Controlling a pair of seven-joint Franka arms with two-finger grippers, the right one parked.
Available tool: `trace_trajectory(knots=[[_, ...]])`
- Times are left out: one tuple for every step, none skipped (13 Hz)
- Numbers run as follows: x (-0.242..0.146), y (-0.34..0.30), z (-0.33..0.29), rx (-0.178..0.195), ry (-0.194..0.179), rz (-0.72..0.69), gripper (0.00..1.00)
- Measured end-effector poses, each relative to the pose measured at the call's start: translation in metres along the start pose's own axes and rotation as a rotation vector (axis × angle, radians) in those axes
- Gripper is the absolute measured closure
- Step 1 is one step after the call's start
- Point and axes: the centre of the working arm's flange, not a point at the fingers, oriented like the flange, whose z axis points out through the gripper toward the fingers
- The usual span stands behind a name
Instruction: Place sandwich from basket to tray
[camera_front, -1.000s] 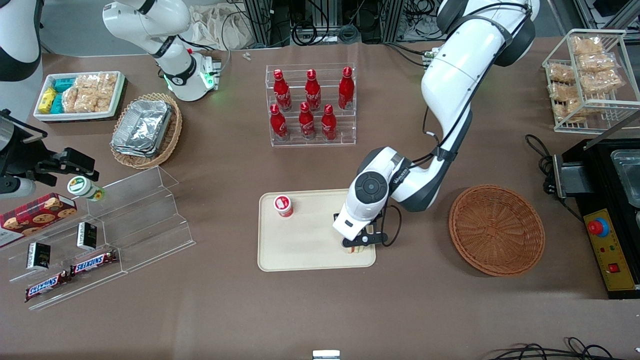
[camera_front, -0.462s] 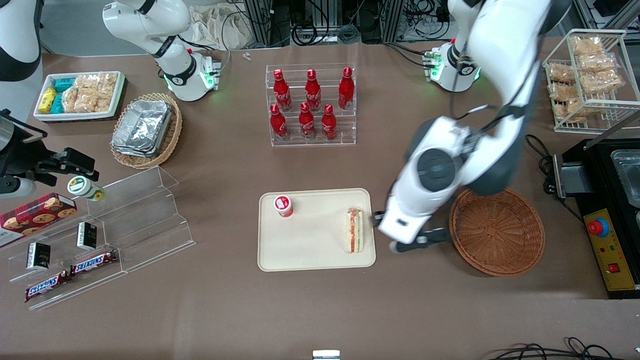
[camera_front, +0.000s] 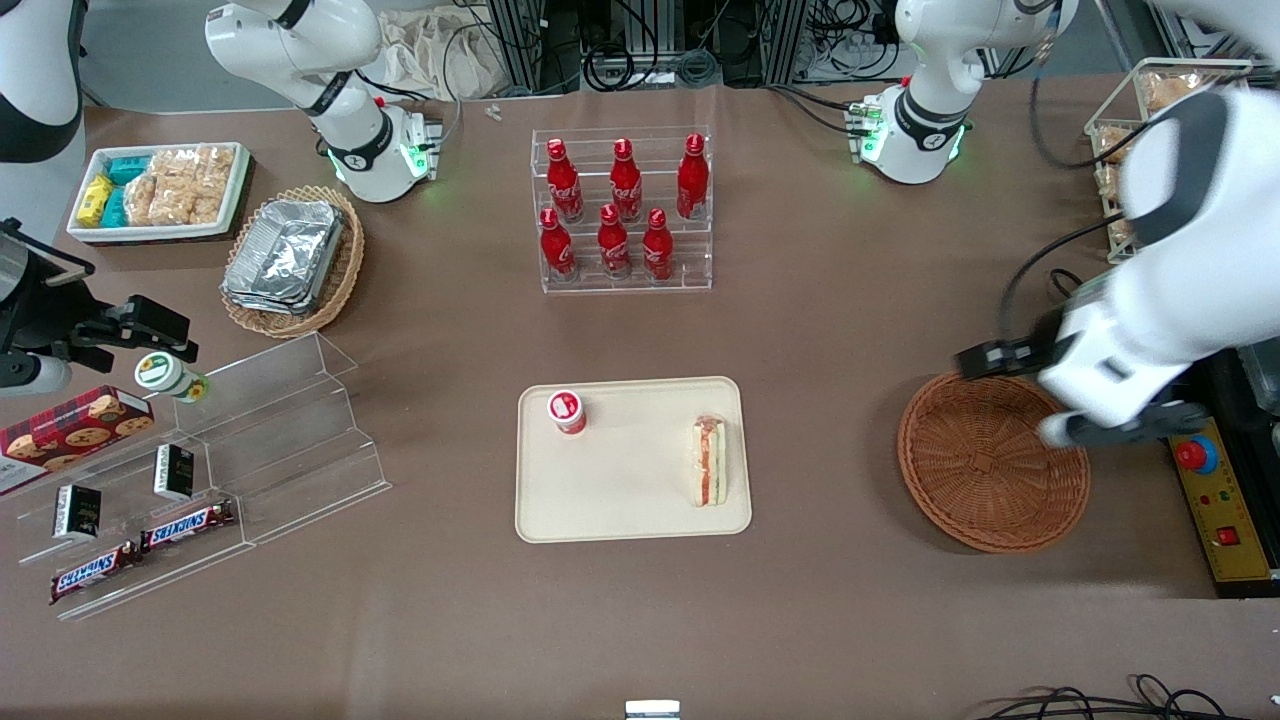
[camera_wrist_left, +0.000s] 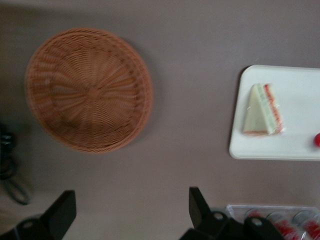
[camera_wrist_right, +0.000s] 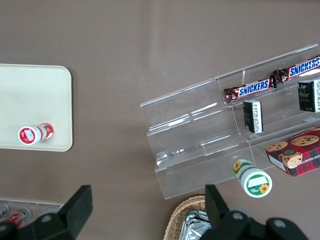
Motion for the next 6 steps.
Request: trace_trajectory(knots=[[-0.010, -0.027, -0.004, 0.008, 0.010, 0.034, 0.00], [-0.020, -0.051, -0.004, 0.012, 0.032, 0.067, 0.00], [-0.028, -0.069, -0.001, 0.016, 0.056, 0.094, 0.00], [-0.034, -0.080, 0.004, 0.022, 0.069, 0.111, 0.00], [-0.038, -0.085, 0.008, 0.037, 0.072, 0.122, 0.00], [-0.038, -0.086, 0.009, 0.059, 0.073, 0.135, 0.00]])
